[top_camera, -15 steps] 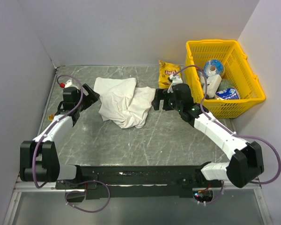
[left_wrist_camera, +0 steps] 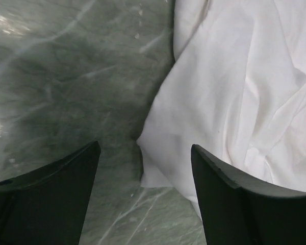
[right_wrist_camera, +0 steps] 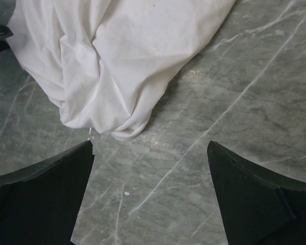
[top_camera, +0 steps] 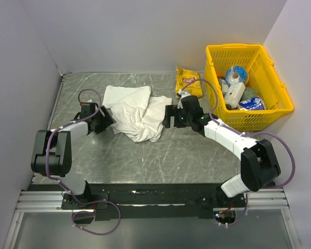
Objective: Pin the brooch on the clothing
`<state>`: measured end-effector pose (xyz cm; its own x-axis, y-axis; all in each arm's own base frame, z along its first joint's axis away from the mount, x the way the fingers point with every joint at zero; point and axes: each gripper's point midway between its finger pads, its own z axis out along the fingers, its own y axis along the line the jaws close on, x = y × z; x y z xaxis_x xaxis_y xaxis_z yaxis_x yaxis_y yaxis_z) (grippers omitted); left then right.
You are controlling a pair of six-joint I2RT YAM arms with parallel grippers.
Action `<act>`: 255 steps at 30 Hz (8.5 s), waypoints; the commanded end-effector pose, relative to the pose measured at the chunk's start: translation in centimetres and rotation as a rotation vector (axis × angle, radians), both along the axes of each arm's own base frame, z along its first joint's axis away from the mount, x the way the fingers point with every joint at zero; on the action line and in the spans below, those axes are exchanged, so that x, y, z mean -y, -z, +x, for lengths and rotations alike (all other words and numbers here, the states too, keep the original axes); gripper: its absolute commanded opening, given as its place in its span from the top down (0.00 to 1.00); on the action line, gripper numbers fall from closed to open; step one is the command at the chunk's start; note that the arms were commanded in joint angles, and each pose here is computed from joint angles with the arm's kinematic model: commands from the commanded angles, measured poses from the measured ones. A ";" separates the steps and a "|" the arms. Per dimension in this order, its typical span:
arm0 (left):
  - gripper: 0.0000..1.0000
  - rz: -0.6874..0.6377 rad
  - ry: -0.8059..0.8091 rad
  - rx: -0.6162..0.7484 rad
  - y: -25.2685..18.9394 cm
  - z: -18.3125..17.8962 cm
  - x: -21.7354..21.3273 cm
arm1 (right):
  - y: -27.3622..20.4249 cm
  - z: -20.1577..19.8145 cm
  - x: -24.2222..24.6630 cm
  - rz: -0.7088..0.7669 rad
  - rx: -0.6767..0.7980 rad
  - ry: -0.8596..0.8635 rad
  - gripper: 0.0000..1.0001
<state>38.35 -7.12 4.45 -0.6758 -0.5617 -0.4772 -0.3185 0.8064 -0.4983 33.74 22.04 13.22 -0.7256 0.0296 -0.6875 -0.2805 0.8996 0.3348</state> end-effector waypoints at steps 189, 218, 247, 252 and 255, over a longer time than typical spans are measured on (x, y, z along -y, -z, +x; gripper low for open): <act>0.54 0.074 0.479 0.535 -27.0 -7.3 15.6 | -17.4 -8.7 -12.9 0.461 0.379 -0.662 1.00; 0.16 -0.260 0.378 0.011 -6.5 -10.8 11.2 | -21.1 -3.5 0.0 0.436 0.415 -0.120 1.00; 0.99 -0.243 0.413 0.050 -2.5 -10.0 19.4 | -20.9 -3.4 0.6 0.401 0.400 -0.101 1.00; 0.99 -0.224 0.370 0.346 -16.9 -6.5 16.2 | -24.6 -4.4 1.2 0.400 0.464 -0.119 1.00; 0.99 -0.201 0.332 0.575 -27.3 -6.2 13.3 | -27.5 -5.5 1.8 0.412 0.531 -0.126 1.00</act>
<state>30.77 -23.93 16.78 -0.7533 -0.4076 -0.5161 0.1023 0.7026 -0.7041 29.92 21.62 32.66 -0.4897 0.2498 -0.8354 -0.5097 0.6953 0.5067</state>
